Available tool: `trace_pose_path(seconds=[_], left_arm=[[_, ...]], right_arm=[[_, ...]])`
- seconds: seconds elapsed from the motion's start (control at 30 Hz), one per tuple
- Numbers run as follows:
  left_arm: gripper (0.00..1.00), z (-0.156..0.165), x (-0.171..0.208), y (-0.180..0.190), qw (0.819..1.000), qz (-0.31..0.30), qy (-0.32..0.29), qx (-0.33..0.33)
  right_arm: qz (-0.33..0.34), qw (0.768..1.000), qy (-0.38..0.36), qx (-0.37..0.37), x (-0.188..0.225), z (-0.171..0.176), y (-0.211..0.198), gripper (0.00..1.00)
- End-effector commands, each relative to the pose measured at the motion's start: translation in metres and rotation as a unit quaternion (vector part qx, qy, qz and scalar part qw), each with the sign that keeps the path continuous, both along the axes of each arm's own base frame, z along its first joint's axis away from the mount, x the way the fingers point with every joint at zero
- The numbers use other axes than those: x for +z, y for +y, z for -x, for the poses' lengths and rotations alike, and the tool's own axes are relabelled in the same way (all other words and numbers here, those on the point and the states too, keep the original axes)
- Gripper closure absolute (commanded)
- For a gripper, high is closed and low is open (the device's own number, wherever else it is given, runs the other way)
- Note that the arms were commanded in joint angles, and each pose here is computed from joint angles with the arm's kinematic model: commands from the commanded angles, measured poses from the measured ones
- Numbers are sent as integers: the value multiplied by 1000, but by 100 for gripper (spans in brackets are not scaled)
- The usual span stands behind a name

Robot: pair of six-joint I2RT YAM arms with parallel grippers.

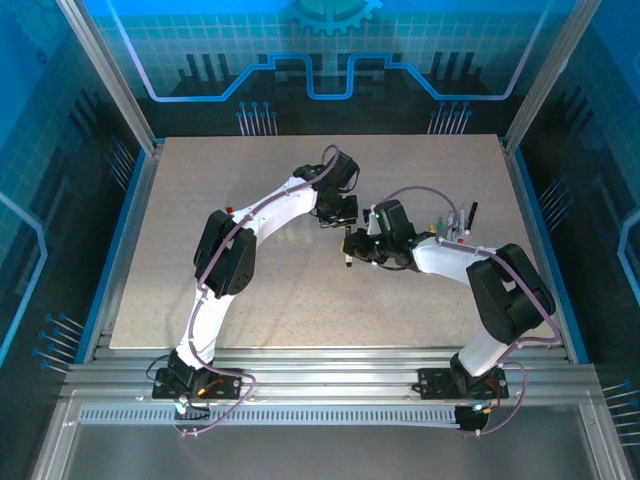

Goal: Open the pen caps

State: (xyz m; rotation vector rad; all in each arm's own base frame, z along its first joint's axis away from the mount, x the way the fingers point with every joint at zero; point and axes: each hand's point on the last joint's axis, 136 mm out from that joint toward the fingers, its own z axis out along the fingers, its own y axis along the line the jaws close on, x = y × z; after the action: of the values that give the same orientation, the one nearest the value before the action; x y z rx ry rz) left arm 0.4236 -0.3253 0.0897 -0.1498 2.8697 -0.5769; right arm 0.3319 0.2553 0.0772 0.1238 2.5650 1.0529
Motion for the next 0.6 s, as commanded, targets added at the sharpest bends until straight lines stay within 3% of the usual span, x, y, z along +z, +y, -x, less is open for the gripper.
trace_pose_path(seconds=[0.0, 0.07, 0.13, 0.2, 0.4, 0.57], left_arm=[[100, -39, 1, 13, 999, -22, -41, 28], [100, -68, 5, 32, 997, -31, -47, 50], [100, -89, 15, 38, 996, -31, -58, 53], [100, -101, 30, 35, 995, -30, -76, 50], [100, -84, 36, 29, 996, -24, -71, 39], [100, -54, 26, 51, 996, -69, -53, 25]], right_arm=[[-37, 995, 45, 80, 6, 50, 19, 100], [-44, 981, 99, 161, 12, 127, 29, 100], [-9, 975, 106, 197, 14, 187, 26, 100], [-3, 975, 120, 187, 16, 206, 13, 100], [24, 993, 57, 98, 39, 152, -29, 100], [201, 979, 22, -8, 36, 87, -103, 100]])
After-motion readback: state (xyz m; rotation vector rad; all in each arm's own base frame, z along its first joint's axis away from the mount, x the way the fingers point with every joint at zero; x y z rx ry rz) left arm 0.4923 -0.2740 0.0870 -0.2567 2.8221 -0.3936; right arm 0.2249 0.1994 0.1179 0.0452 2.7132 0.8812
